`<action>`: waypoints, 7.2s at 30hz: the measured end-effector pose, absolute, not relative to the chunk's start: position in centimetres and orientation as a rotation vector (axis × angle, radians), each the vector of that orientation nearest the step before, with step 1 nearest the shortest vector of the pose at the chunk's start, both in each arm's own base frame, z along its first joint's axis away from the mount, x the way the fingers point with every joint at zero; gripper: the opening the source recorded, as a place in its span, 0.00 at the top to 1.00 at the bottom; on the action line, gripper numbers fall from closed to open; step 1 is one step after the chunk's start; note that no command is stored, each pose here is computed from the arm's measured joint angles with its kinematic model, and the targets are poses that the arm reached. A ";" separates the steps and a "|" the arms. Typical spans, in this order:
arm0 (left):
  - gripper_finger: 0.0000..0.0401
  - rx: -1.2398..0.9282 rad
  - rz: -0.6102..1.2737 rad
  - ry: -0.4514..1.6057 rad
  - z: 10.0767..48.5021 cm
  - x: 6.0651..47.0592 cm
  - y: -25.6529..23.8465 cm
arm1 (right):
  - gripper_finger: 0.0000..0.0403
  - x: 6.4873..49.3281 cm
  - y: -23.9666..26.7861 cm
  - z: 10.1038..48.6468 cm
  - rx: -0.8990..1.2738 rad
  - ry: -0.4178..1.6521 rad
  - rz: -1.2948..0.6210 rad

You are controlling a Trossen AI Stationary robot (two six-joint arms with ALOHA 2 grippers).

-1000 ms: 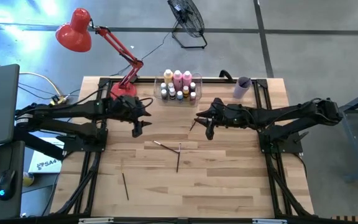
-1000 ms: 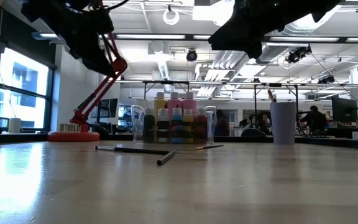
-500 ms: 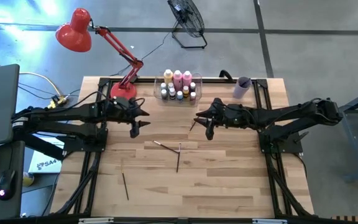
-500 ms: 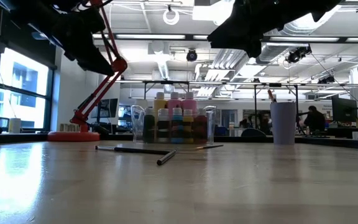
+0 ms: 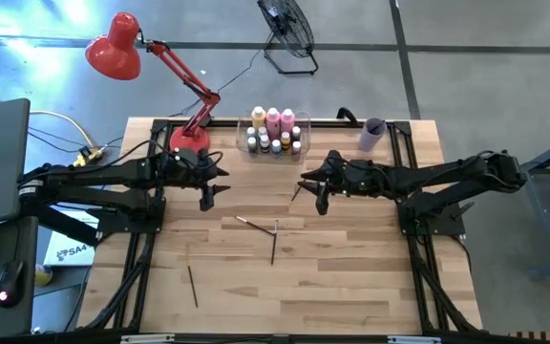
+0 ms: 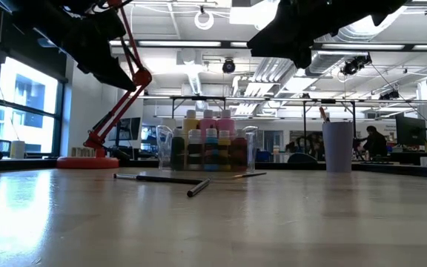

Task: Pick & Place Paint Supplies
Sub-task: Put the black paint brush into the violet cup

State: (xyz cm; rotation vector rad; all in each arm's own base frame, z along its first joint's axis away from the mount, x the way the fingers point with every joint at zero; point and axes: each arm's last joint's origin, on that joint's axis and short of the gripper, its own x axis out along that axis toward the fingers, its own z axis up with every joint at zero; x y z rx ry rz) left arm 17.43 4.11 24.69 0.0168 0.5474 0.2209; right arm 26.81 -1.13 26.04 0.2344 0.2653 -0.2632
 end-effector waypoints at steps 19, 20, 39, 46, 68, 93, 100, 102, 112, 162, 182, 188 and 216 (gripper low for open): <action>0.51 0.022 0.221 0.557 24.6 17.4 4.1 | 0.73 26.8 -1.1 26.0 0.227 0.267 -0.262; 0.51 0.022 0.221 0.558 24.6 17.4 4.1 | 0.73 26.8 -1.1 26.0 0.227 0.267 -0.263; 0.51 0.045 0.212 0.551 24.7 17.4 4.1 | 0.73 27.0 -0.6 26.4 -0.165 0.255 -0.025; 0.51 0.047 0.211 0.552 24.7 17.4 4.1 | 0.73 27.1 -0.6 26.8 -0.255 0.220 -0.015; 0.51 0.049 0.215 0.553 24.7 17.4 4.1 | 0.73 34.1 -3.2 26.8 -0.459 0.688 0.147; 0.51 0.048 0.214 0.556 24.6 17.4 4.1 | 0.73 37.6 -5.0 19.5 -0.368 0.888 0.275; 0.51 0.048 0.214 0.557 24.6 17.4 4.1 | 0.73 37.6 -4.8 19.5 -0.329 0.869 0.330; 0.51 0.047 0.213 0.556 24.6 17.4 4.1 | 0.73 37.6 -4.7 19.3 -0.317 0.865 0.354; 0.51 0.047 0.211 0.554 24.7 17.4 4.1 | 0.73 38.5 -5.0 18.2 -0.320 0.992 0.326; 0.51 0.067 0.204 0.563 24.6 17.4 4.1 | 0.99 40.3 -4.9 13.6 -0.366 1.221 0.396; 0.51 0.064 0.206 0.562 24.6 17.4 4.1 | 1.00 39.3 -5.4 18.4 -0.293 1.152 0.251; 0.51 0.064 0.206 0.562 24.6 17.4 4.1 | 1.00 38.4 -5.9 21.0 -0.260 1.096 0.233; 0.51 0.064 0.207 0.562 24.6 17.4 4.1 | 0.76 39.6 -4.4 16.6 -0.619 1.206 0.406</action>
